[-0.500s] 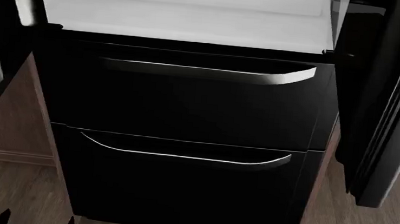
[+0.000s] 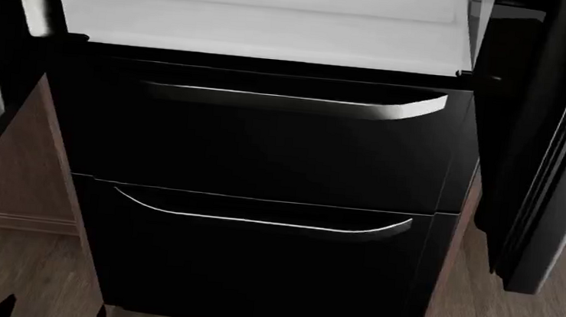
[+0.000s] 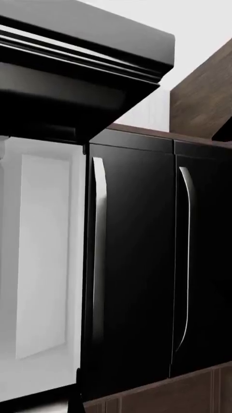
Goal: Close the fridge doors
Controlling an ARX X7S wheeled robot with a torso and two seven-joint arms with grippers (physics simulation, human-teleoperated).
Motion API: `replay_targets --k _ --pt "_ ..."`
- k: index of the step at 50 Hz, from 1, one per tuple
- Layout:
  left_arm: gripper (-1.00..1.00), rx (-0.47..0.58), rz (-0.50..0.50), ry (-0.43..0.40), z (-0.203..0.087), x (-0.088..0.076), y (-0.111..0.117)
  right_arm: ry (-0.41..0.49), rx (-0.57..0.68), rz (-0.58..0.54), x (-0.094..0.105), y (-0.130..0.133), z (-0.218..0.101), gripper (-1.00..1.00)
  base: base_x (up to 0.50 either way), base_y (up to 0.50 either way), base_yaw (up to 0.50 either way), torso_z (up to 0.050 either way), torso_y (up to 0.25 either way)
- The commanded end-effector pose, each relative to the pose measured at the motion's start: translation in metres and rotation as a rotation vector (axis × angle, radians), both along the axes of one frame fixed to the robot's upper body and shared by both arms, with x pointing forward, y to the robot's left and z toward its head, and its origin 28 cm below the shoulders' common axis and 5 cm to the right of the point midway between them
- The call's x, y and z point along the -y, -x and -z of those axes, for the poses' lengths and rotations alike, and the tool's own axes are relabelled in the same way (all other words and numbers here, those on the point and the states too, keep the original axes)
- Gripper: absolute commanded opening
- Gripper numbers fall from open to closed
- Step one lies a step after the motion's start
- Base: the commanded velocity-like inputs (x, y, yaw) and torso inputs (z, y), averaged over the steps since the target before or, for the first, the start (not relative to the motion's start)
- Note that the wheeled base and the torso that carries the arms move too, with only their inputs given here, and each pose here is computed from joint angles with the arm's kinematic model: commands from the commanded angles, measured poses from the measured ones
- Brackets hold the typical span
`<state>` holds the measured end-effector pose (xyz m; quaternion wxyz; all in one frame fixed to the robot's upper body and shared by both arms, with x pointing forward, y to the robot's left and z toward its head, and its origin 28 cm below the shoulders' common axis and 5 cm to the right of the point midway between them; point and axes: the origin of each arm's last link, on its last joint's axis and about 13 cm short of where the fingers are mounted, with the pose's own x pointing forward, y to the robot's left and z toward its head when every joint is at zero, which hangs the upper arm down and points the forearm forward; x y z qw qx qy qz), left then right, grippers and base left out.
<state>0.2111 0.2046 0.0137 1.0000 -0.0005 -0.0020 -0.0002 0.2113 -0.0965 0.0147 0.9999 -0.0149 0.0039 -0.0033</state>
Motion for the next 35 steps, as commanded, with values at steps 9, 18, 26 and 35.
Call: replay_targets --k 9,18,26,35 --pt "1.00 0.000 -0.003 0.002 0.0000 -0.0008 0.0005 0.024 0.010 0.029 0.0006 0.0015 -0.0027 1.00 0.00 0.00 0.00 0.000 0.000" --pt "1.00 0.000 -0.005 0.003 0.0004 -0.0011 0.0003 -0.017 0.004 0.011 0.0014 0.0026 -0.0033 1.00 -0.13 -0.12 0.00 0.000 0.000" --pt "1.00 0.002 -0.008 0.005 0.0002 -0.0012 0.0003 -0.023 0.007 0.010 0.0017 0.0031 -0.0036 1.00 -0.33 -0.37 0.00 0.000 0.000" --pt "1.00 0.009 -0.014 0.004 0.0000 -0.0012 0.0004 -0.032 0.010 0.000 0.0027 0.0039 -0.0047 1.00 -0.19 -0.47 0.00 0.000 0.000"
